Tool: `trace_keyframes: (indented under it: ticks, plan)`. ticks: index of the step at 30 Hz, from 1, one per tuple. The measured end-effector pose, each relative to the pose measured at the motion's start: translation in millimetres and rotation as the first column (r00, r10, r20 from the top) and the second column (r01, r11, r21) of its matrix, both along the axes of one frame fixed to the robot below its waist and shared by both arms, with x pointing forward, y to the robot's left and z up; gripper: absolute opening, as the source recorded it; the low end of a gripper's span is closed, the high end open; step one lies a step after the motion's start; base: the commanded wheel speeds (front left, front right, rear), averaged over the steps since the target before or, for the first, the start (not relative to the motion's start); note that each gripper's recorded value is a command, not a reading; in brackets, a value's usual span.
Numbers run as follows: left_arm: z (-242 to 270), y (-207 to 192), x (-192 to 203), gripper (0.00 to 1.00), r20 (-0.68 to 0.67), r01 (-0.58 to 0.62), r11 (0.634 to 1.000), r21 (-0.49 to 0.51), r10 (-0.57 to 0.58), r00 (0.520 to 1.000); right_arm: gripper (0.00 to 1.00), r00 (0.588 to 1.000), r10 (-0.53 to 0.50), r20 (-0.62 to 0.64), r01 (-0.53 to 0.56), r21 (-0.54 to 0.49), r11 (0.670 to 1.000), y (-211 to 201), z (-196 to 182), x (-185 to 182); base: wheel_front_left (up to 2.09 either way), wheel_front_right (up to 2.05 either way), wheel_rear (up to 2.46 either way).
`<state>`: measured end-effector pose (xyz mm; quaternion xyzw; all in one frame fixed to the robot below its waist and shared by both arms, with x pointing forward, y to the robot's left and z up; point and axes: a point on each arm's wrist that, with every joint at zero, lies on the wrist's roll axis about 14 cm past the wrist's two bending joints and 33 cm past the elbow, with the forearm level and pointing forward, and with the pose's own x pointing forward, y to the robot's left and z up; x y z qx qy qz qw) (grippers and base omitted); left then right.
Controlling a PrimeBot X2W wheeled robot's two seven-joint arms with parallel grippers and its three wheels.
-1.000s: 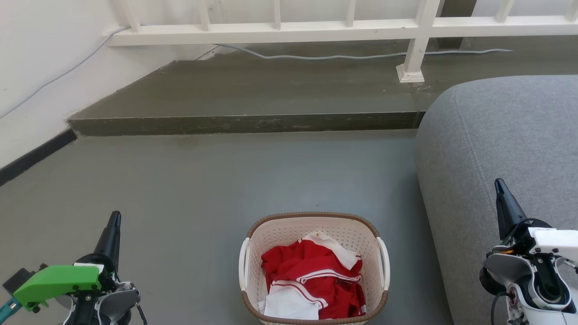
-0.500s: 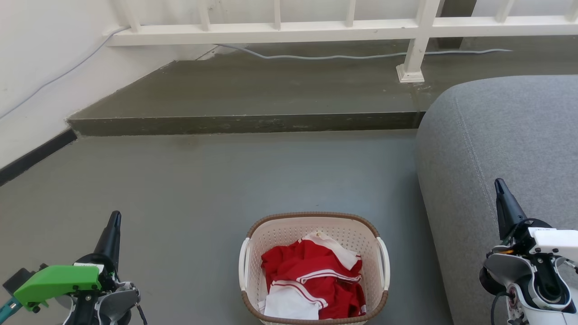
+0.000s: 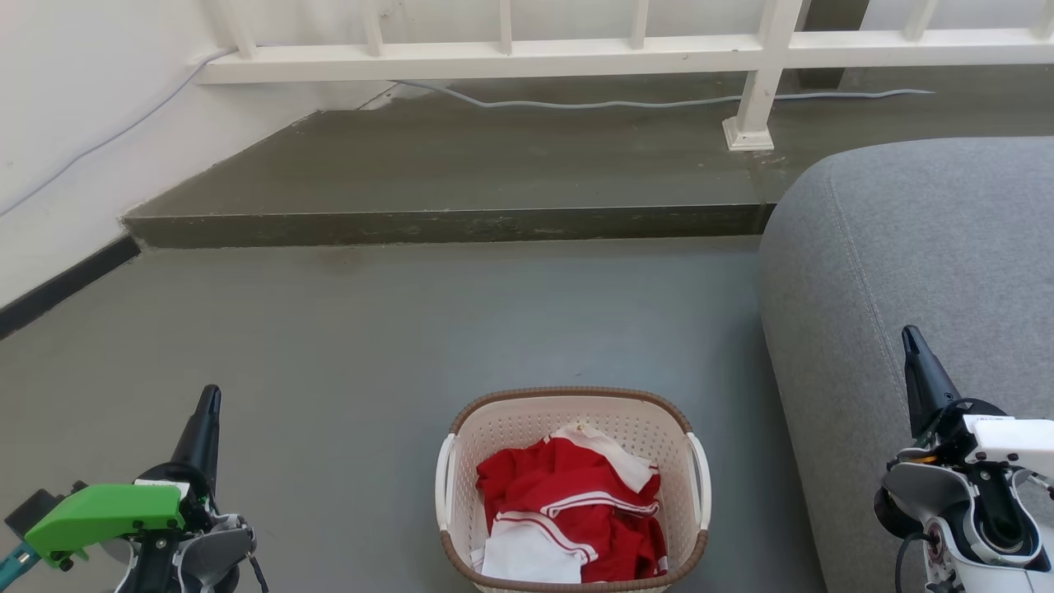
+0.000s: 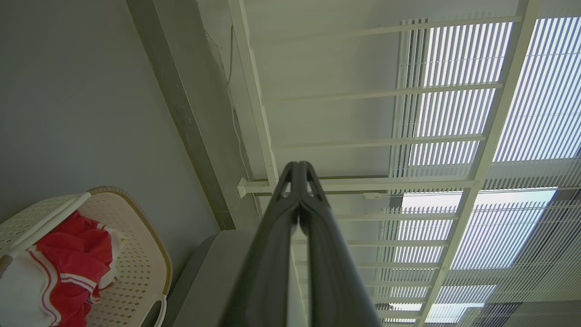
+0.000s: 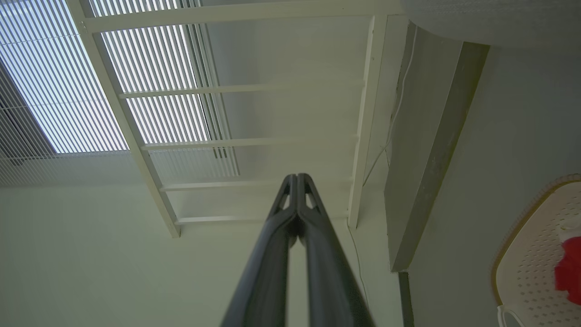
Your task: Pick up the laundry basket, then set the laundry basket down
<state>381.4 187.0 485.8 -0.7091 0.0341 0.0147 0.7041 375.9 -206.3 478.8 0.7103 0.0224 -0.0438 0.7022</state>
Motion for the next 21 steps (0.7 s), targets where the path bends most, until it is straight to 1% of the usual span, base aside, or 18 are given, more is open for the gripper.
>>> trace_keyframes:
  ticks: [7, 9, 10, 13, 21]
  plan:
    - [0.0, 0.0, 0.0, 0.00, 0.000, 0.000, 1.000, 0.000, 0.000, 1.000, 0.00, 1.000, 0.000, 0.000, 0.000, 0.000, 1.000, 0.0, 0.0, 0.0, 0.00, 0.00, 0.00]
    - [-7.1, -1.3, -2.4, 0.00, -0.022, 0.000, 1.000, -0.006, 0.000, 1.000, 0.00, 1.000, 0.000, -0.024, 0.001, 0.008, 1.000, 1.5, -7.7, -3.1, 0.00, 0.00, 0.00]
    - [-13.0, -2.9, -4.8, 1.00, -0.040, -0.001, 1.000, -0.013, 0.000, 0.999, 1.00, 0.999, 0.000, -0.044, 0.001, 0.015, 1.000, 3.1, -14.6, -6.6, 0.00, 0.00, 0.00]
    - [-25.6, -6.4, -12.2, 1.00, -0.078, 0.000, 1.000, -0.024, -0.002, 0.997, 1.00, 0.996, 0.000, -0.086, 0.003, 0.028, 1.000, 6.3, -28.7, -15.5, 0.00, 0.00, 0.00]
    - [-23.5, -8.6, -11.2, 1.00, -0.071, -0.006, 1.000, -0.012, 0.005, 0.997, 1.00, 0.998, -0.005, -0.068, 0.006, 0.014, 1.000, 6.2, -22.7, -13.1, 0.00, 0.00, 0.00]
